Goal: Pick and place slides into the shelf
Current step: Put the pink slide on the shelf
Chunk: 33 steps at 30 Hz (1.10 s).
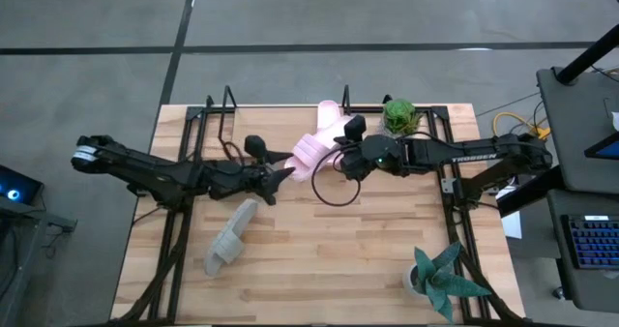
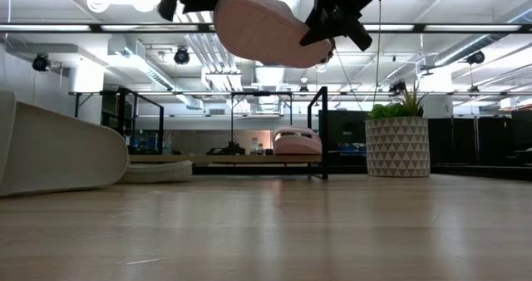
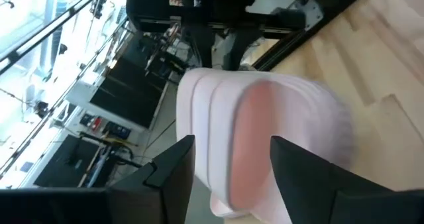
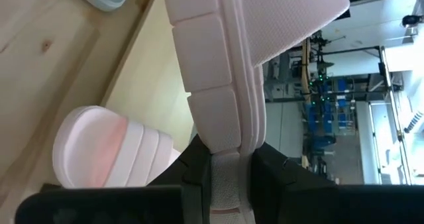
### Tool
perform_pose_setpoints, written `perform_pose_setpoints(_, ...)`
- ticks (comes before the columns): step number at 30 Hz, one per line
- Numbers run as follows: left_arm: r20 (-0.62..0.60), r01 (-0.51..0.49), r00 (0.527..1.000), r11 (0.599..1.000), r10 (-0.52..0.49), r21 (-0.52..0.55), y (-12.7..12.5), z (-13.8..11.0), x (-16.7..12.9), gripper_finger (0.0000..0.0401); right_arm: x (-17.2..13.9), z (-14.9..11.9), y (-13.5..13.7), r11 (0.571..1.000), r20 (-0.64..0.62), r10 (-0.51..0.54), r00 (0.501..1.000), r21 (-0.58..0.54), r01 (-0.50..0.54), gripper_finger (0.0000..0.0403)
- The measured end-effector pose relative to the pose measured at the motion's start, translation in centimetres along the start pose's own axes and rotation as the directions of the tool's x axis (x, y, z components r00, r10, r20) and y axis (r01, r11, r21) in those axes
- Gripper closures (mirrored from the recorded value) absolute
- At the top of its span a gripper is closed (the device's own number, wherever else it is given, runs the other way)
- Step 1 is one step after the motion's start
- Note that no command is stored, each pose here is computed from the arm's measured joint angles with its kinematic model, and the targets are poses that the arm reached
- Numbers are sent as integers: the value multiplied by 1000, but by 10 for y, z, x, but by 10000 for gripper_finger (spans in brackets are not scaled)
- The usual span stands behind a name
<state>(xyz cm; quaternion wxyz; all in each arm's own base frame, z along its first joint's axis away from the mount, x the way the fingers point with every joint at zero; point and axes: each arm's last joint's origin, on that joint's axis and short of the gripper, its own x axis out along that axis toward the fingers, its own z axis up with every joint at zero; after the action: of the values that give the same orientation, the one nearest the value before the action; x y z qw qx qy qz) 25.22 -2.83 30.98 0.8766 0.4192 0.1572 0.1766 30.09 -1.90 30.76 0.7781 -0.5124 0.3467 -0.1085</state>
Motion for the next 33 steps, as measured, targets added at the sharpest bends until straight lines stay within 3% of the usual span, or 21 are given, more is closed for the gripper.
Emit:
perform_pose_setpoints(12, -75, 2, 997, 997, 4, 74, 0, 13, 40, 221, 1, -1, 2, 1000, -9, 6, 1000, 8, -6, 348)
perform_pose_setpoints(20, -113, -26, 993, 997, 34, 75, 4, 8, 47, 228, 1, -1, 2, 1000, -11, 5, 1000, 6, -5, 350)
perform_pose_setpoints(25, -118, -36, 992, 997, 44, 68, 6, 6, 47, 272, 1, -1, 2, 1000, 0, 13, 1000, 19, -13, 350)
perform_pose_setpoints(33, -124, -42, 991, 997, 50, 69, 6, 6, 48, 377, 1, 0, 2, 1000, 7, 14, 1000, 22, -15, 350)
